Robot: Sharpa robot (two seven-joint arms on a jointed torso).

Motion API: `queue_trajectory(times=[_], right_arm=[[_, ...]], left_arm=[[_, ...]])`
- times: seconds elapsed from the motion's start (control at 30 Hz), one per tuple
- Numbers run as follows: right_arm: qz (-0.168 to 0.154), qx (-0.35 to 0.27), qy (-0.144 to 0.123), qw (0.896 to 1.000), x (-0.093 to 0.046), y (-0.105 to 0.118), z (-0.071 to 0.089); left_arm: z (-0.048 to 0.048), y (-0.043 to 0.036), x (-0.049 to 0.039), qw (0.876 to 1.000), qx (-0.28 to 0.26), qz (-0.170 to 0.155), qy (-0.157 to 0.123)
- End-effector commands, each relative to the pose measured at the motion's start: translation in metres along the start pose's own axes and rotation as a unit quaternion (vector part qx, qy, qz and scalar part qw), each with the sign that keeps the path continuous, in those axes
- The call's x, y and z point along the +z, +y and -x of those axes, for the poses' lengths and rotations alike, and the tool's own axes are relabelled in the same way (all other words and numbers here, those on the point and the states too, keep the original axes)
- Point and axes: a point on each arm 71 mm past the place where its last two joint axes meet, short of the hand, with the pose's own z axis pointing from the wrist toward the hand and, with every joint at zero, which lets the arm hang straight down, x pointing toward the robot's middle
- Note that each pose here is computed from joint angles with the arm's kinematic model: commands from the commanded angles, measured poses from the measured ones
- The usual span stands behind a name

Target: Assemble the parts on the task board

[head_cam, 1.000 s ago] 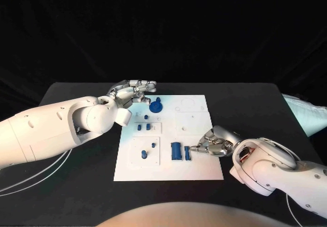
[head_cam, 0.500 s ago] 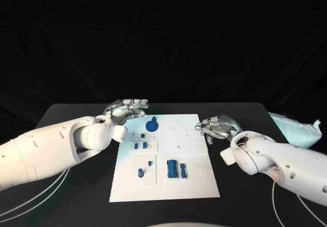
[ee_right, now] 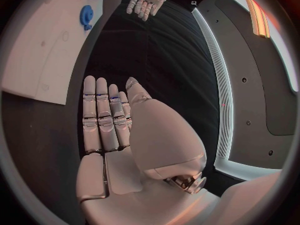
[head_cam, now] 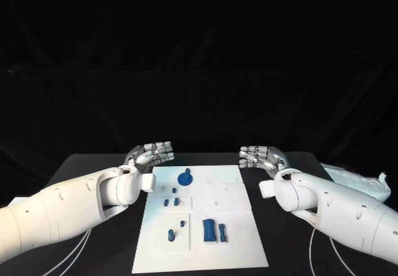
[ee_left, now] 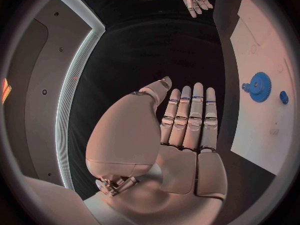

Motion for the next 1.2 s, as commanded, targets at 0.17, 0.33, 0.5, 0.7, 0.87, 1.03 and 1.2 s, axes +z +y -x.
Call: queue_trajectory(times=[0.17,0.33,0.5,0.7,0.87,1.03,1.2], right_arm=[[0.012,0.019,0.008,1.0,0.004,0.001,0.0],[0.021,0.022,0.002,1.0,-0.001,0.007,-0.007],[0.039,0.027,-0.015,0.999,-0.012,0.02,-0.02],[0.054,0.028,-0.04,0.997,-0.034,0.033,-0.038],[0.056,0.026,-0.051,0.997,-0.045,0.038,-0.045],[0.057,0.026,-0.054,0.997,-0.049,0.039,-0.047],[0.057,0.026,-0.054,0.997,-0.049,0.039,-0.047]], left_arm=[[0.0,0.0019,0.0009,1.0,-0.002,-0.005,-0.01],[-0.0059,0.0026,-0.0034,1.0,0.009,-0.011,-0.016],[-0.0197,0.003,-0.0144,0.999,0.036,-0.028,-0.028],[-0.0414,0.0004,-0.034,0.994,0.076,-0.062,-0.046],[-0.0519,-0.0023,-0.0448,0.991,0.095,-0.082,-0.055],[-0.056,-0.0036,-0.0492,0.989,0.102,-0.091,-0.059],[-0.0561,-0.0036,-0.0493,0.989,0.102,-0.091,-0.059]])
